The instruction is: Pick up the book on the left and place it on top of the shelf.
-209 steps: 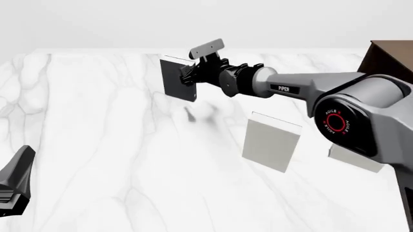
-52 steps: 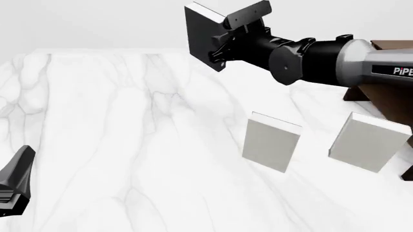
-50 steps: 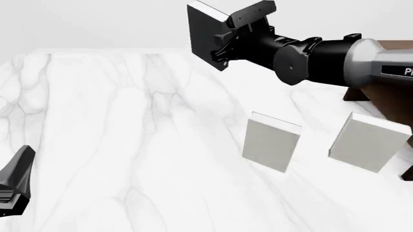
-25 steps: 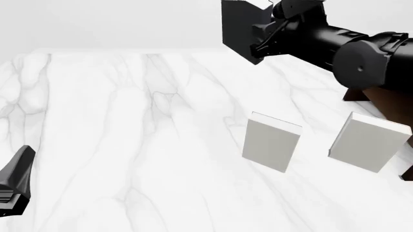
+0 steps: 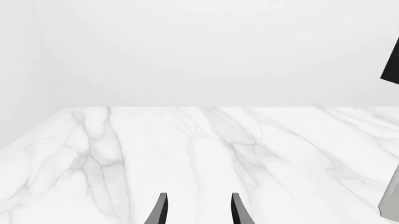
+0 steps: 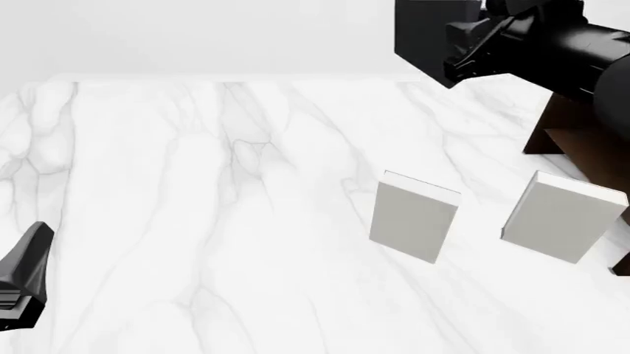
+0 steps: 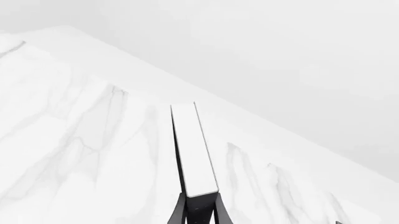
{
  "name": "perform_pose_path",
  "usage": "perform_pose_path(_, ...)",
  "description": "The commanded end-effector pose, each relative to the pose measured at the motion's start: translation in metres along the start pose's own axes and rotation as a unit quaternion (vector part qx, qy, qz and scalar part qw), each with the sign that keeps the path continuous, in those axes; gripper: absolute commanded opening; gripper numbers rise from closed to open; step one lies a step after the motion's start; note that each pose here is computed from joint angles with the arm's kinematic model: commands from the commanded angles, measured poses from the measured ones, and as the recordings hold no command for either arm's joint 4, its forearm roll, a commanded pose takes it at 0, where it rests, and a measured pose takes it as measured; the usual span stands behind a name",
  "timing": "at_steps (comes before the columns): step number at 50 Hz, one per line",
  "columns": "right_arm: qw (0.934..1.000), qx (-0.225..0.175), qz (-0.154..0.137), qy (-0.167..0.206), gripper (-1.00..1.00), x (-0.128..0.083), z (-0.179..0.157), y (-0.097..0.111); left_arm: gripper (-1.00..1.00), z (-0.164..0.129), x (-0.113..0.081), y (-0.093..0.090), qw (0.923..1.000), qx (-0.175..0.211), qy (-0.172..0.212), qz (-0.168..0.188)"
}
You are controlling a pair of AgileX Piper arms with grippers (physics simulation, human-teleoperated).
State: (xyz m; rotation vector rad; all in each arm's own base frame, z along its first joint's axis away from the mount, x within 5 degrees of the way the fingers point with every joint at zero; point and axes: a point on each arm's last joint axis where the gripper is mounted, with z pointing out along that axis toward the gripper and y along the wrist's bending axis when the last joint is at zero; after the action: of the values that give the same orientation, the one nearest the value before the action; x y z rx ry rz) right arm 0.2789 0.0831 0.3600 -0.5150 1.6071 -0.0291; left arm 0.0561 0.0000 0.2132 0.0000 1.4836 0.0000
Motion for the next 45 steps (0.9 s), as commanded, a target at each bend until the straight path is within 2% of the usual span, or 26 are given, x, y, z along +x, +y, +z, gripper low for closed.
perform_pose_path(1, 0.9994, 0.034, 0.005, -0.003, -1.00, -0.004, -0.019, -0.019, 1.00, 0.000, 0.000, 0.000, 1.0000, 0.000, 0.000, 0.000)
perform_pose_path(7, 0.9987, 0.050, -0.003, 0.002, -1.00, -0.006, -0.027, -0.029, 1.00, 0.000, 0.000, 0.000, 1.0000, 0.000, 0.000, 0.000)
perform_pose_path(13, 0.9979, 0.063, -0.015, 0.002, -1.00, -0.018, -0.039, -0.039, 1.00, 0.000, 0.000, 0.000, 1.0000, 0.000, 0.000, 0.000)
perform_pose_path(19, 0.9967, 0.079, -0.018, 0.008, -1.00, -0.016, -0.048, -0.046, 1.00, 0.000, 0.000, 0.000, 1.0000, 0.000, 0.000, 0.000)
perform_pose_path(25, 0.9941, 0.103, -0.030, 0.018, -1.00, -0.019, -0.060, -0.058, 1.00, 0.000, 0.000, 0.000, 1.0000, 0.000, 0.000, 0.000)
perform_pose_path(38, 0.9896, 0.131, -0.048, 0.033, -1.00, -0.021, -0.081, -0.070, 1.00, 0.000, 0.000, 0.000, 1.0000, 0.000, 0.000, 0.000)
perform_pose_path(45, 0.9855, 0.150, -0.068, 0.041, -1.00, -0.024, -0.095, -0.077, 1.00, 0.000, 0.000, 0.000, 1.0000, 0.000, 0.000, 0.000)
